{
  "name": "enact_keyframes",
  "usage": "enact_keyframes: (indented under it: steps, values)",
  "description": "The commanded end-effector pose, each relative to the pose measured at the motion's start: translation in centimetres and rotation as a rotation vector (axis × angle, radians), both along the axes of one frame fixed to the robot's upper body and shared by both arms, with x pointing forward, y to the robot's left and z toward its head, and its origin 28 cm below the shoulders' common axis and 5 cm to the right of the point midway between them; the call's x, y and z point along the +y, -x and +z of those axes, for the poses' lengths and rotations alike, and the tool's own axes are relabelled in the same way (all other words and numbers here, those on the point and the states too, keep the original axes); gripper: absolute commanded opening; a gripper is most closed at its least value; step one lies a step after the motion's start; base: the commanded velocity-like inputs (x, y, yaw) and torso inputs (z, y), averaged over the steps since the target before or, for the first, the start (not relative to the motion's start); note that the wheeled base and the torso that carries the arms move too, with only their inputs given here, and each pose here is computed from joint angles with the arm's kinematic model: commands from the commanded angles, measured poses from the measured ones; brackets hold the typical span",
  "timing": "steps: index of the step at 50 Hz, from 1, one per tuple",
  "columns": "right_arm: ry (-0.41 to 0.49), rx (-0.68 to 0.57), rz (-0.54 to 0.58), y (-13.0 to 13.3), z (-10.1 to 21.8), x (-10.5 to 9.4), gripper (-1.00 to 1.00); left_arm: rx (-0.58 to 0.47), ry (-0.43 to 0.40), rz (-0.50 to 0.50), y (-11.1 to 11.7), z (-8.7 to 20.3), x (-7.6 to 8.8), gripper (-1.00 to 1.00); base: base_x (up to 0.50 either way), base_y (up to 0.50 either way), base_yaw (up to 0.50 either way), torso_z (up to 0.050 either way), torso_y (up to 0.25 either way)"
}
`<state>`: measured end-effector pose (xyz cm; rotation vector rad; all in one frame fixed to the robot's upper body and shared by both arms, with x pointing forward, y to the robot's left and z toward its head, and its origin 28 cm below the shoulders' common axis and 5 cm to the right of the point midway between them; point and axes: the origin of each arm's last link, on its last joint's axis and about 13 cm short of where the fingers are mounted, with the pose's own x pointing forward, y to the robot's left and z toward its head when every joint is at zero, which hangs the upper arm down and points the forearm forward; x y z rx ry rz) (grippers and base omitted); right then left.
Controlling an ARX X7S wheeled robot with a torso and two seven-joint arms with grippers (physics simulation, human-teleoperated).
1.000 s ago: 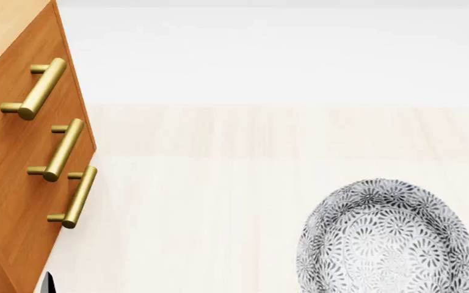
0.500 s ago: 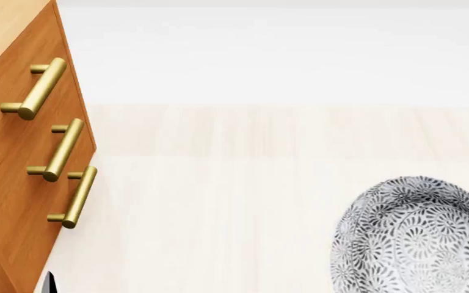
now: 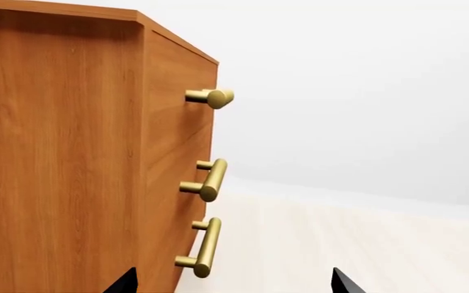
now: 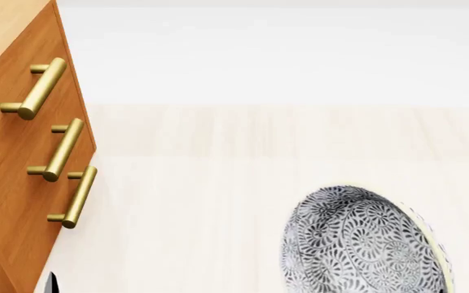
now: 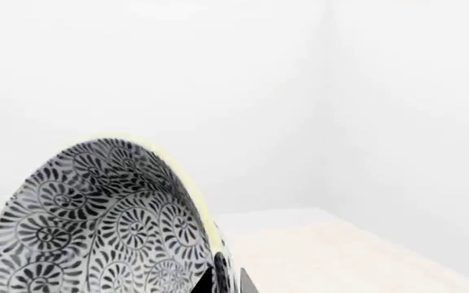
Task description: Put the bowl on top of the cabinet.
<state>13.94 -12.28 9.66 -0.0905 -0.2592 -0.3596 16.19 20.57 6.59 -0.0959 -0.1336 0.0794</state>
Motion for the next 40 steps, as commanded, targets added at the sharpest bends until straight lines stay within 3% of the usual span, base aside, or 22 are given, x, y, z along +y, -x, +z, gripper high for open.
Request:
enact_keyframes:
  steps: [1, 14, 23, 30, 40]
  values:
    - [0.030, 0.007, 0.198, 0.6, 0.4, -0.1, -1.00, 0.002, -0.002, -0.002, 0.0, -0.1, -0.1, 1.00, 0.00, 0.00, 0.00, 0.000, 0.000]
    - [-0.037, 0.046, 0.383, 0.2, 0.0, -0.4, -1.00, 0.004, -0.002, -0.003, -0.1, -0.1, -0.1, 1.00, 0.00, 0.00, 0.00, 0.000, 0.001]
    - [-0.046, 0.030, 0.390, -0.1, -0.1, -0.4, -1.00, 0.008, -0.002, -0.004, -0.2, -0.2, -0.1, 1.00, 0.00, 0.00, 0.00, 0.000, 0.000]
    - [-0.061, 0.023, 0.323, -1.0, -0.2, -0.2, -1.00, 0.004, 0.002, -0.004, -0.1, 0.0, 0.0, 1.00, 0.00, 0.00, 0.00, 0.000, 0.000]
    - [-0.010, -0.025, 0.314, -2.3, 1.9, 0.7, -1.00, -0.026, 0.011, -0.006, 0.9, 0.8, 0.2, 1.00, 0.00, 0.00, 0.00, 0.000, 0.001]
